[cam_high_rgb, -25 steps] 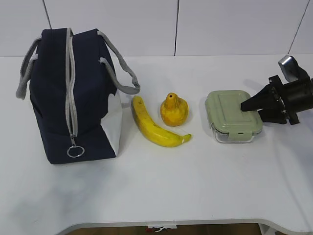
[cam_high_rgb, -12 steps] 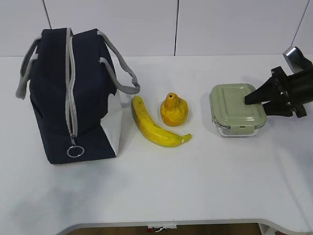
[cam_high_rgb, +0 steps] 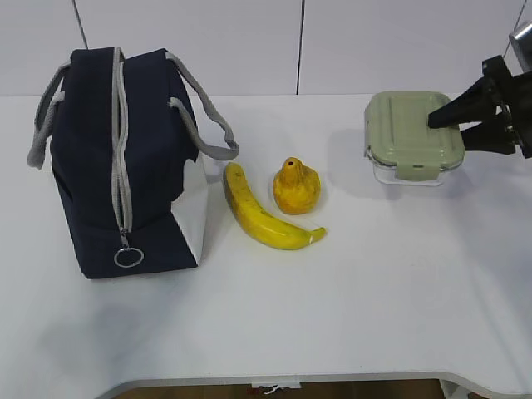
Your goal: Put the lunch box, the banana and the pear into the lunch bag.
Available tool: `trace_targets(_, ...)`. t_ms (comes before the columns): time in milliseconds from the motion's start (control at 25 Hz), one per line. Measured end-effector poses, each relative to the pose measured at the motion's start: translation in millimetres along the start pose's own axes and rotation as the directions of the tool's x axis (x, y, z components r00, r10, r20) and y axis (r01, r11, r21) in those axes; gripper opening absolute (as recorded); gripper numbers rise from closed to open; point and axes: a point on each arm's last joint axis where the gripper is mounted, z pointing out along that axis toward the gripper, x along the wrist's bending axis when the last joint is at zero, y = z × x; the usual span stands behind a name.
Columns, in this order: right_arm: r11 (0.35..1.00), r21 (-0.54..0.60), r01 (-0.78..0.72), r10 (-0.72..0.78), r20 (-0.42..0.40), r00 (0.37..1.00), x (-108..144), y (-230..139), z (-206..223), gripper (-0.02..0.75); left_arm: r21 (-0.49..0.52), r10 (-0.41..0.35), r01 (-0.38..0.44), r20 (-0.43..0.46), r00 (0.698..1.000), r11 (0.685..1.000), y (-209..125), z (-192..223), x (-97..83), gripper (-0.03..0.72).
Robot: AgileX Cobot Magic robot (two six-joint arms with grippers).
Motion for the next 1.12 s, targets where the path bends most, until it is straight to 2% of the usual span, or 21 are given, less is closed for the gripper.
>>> trace_targets(200,0.998,-0.049,0.028,-0.029,-0.023,0.999,24,1,-13,0.385,0.034,-0.073,0.070,0.107,0.992,0.997,37,7,-5.8,0.243)
trace_targets(400,0.996,-0.035,0.079,-0.080,-0.056,0.995,50,-2,-6,0.385,0.132,-0.195,0.169,0.219,0.956,0.977,73,25,-11.9,0.243)
trace_targets(560,0.988,-0.016,0.155,-0.156,-0.084,0.984,77,1,7,0.385,0.204,-0.241,0.196,0.227,0.943,0.959,100,46,-8.6,0.259)
trace_targets(800,0.961,-0.003,0.275,-0.273,-0.138,0.952,124,4,21,0.385,0.260,-0.292,0.234,0.216,0.931,0.937,141,87,-0.2,0.375)
trace_targets(1000,0.943,0.005,0.332,-0.326,-0.177,0.929,155,2,28,0.385,0.308,-0.345,0.275,0.201,0.917,0.911,169,136,7.9,0.391)
trace_targets(1120,0.938,0.007,0.347,-0.339,-0.190,0.921,165,-2,36,0.385,0.340,-0.353,0.273,0.200,0.914,0.900,182,165,12.1,0.393)
